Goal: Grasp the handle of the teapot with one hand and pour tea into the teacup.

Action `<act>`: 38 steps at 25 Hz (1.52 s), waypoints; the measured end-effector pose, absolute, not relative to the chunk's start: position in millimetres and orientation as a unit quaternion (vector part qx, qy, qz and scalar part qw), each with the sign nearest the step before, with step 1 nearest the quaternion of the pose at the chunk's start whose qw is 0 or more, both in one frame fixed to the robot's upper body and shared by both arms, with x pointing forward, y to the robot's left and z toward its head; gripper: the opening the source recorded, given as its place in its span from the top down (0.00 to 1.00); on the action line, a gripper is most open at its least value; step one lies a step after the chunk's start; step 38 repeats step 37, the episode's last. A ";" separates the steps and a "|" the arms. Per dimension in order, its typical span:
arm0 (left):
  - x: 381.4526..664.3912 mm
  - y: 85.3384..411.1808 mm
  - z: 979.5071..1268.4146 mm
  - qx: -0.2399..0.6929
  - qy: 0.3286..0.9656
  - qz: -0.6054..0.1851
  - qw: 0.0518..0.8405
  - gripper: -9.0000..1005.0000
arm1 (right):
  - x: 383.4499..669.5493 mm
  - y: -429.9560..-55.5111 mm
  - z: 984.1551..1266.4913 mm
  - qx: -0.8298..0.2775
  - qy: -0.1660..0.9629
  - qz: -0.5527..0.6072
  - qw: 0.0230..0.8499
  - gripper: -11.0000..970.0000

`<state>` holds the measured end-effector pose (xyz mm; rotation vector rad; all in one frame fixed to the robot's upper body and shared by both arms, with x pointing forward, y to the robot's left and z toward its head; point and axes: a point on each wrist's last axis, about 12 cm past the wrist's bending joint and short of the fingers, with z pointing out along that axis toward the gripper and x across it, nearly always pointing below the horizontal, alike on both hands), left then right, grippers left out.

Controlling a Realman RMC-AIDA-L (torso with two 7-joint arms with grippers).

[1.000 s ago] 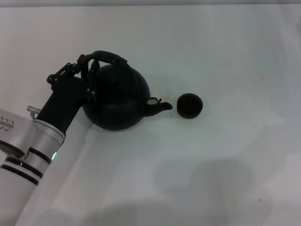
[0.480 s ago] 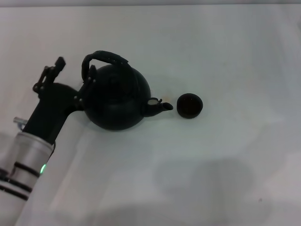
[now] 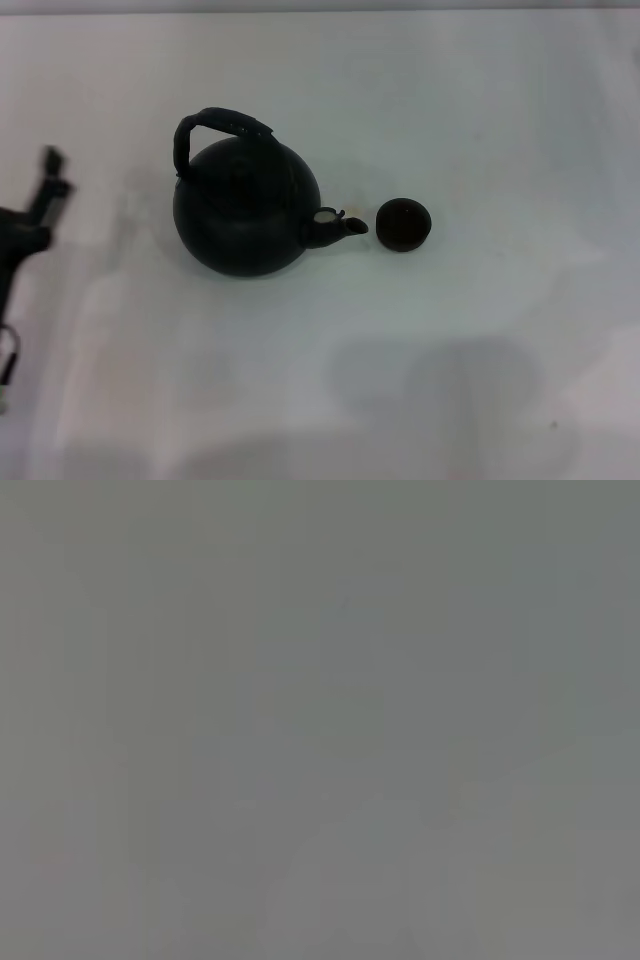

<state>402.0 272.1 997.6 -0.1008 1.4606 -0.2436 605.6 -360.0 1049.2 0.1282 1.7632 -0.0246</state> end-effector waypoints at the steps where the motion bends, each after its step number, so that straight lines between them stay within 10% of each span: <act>1: 401.4 279.9 997.3 -0.063 0.663 -0.109 0.738 0.11 | 605.2 -359.3 1048.5 0.057 0.772 -0.010 0.633 0.14; 38: 513.6 334.0 1026.7 -0.148 0.641 -0.022 0.753 0.11 | 593.8 -350.2 1042.2 0.078 0.754 0.032 0.652 0.14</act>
